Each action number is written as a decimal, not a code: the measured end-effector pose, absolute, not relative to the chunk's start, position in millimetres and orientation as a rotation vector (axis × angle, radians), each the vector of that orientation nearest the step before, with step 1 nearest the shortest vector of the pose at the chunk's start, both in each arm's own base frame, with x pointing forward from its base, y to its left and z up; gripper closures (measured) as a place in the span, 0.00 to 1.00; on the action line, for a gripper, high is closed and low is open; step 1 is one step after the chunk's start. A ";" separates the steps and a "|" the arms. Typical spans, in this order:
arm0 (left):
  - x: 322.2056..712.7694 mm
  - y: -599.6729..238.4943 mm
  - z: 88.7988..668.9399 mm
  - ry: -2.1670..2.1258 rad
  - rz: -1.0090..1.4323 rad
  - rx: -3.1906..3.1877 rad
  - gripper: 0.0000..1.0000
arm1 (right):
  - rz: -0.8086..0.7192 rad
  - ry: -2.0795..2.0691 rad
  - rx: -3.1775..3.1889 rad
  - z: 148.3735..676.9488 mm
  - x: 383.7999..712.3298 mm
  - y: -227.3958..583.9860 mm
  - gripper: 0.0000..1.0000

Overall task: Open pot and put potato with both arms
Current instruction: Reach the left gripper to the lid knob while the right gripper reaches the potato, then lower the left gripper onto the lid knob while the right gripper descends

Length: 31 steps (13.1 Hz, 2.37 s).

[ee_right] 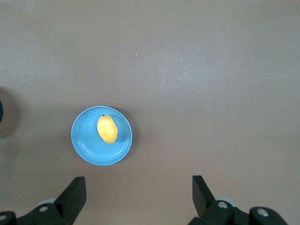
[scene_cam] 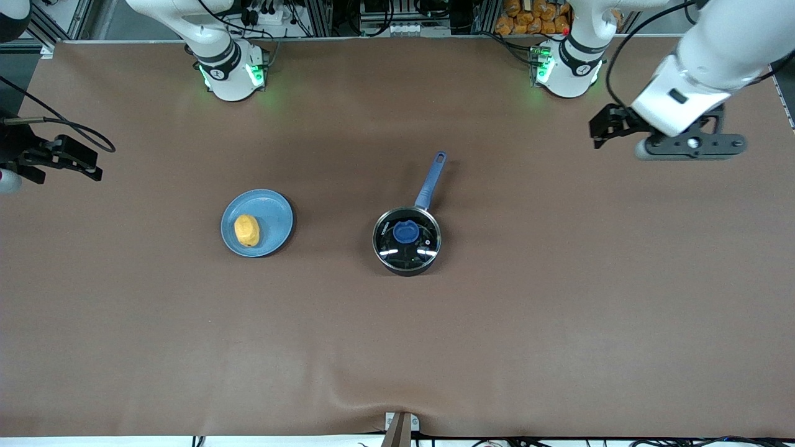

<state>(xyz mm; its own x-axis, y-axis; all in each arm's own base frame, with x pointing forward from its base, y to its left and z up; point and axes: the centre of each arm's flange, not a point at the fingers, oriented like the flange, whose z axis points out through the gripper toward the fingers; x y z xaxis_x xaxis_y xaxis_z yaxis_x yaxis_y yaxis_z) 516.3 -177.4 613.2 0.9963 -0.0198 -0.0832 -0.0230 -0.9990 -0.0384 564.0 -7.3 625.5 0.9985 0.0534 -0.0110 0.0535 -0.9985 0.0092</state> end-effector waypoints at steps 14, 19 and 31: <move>546.4 -412.6 460.9 -0.307 0.112 -3.213 0.00 | -0.171 0.218 3.175 433.3 580.4 59.3 0.00; 552.8 -464.4 409.4 -0.373 0.038 -3.257 0.00 | -0.011 0.292 3.164 348.0 575.3 92.1 0.00; 548.0 -507.7 315.1 -0.185 -0.056 -3.201 0.00 | 0.116 0.406 3.131 252.3 546.3 103.5 0.00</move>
